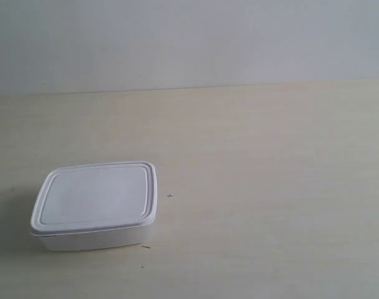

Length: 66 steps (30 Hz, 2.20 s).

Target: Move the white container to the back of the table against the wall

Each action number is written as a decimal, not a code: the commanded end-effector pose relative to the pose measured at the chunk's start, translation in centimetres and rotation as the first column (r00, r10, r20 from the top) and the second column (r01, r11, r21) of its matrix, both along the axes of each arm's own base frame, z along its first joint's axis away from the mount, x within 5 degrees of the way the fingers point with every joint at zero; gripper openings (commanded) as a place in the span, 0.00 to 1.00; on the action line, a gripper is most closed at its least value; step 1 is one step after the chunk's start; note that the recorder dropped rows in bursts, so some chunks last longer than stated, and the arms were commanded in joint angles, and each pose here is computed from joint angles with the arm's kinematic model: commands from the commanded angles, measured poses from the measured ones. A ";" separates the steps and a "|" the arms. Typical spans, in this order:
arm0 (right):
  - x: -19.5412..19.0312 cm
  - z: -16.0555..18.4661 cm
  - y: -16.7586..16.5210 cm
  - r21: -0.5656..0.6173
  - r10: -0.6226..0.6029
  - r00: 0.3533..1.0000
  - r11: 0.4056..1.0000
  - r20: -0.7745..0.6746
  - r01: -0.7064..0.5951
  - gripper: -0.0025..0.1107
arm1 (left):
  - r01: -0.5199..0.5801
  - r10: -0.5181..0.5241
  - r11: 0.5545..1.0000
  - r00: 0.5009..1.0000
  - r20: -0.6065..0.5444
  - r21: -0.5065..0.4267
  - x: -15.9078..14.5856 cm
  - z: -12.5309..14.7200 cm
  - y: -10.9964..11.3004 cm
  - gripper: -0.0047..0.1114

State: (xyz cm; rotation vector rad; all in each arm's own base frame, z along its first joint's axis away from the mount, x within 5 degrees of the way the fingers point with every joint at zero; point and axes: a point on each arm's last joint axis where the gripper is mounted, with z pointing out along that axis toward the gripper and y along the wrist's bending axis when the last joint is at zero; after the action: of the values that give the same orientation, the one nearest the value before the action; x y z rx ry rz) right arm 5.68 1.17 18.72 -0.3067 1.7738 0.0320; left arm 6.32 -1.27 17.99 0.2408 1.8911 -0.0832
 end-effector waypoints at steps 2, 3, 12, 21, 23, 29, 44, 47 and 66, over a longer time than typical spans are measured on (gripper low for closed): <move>0.0 -0.1 0.0 -0.001 -0.003 1.000 1.000 0.008 0.003 0.02 | 0.013 -0.013 0.999 1.000 0.014 0.033 0.0 0.0 0.0 0.04; 0.0 -0.1 0.0 -0.001 -0.003 1.000 1.000 0.008 0.003 0.02 | 0.027 -0.029 0.996 0.999 0.023 0.083 0.0 0.0 0.0 0.04; 0.2 3.0 -0.3 0.304 -0.093 0.955 0.953 0.281 0.004 0.02 | -0.016 0.003 0.999 0.950 0.313 0.040 0.5 2.7 0.2 0.04; -0.2 5.2 -0.9 0.366 -0.169 0.857 0.930 0.488 -0.025 0.02 | -0.036 0.031 0.999 0.850 0.526 -0.002 0.3 4.9 0.3 0.04; -0.2 5.2 -0.9 0.396 -0.174 0.861 0.918 0.478 -0.035 0.02 | -0.030 0.043 0.999 0.847 0.530 -0.034 0.3 4.9 0.4 0.04; 0.0 4.4 -0.7 0.580 -0.175 0.921 0.812 0.348 -0.065 0.02 | 0.042 0.222 0.854 0.872 0.437 -0.519 0.3 5.3 0.7 0.04; 0.2 3.0 -0.3 0.667 -0.140 0.976 0.745 0.164 -0.005 0.02 | -0.008 0.245 0.658 0.948 0.205 -0.753 0.5 4.0 0.5 0.04; 0.2 3.0 -0.3 0.667 -0.140 0.976 0.745 0.164 -0.005 0.02 | -0.008 0.245 0.658 0.948 0.205 -0.753 0.5 4.0 0.5 0.04; 3.3 8.2 0.8 0.471 -0.079 0.952 0.855 -0.297 0.218 0.02 | -0.258 0.158 0.817 0.960 -0.230 -0.515 3.5 9.2 -0.6 0.04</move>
State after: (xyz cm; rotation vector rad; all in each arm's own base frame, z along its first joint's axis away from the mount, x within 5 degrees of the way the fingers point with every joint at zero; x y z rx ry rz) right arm 7.73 1.81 25.52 0.2452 1.8830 0.4871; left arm 8.75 -1.75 25.74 -0.4193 1.8700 -0.5720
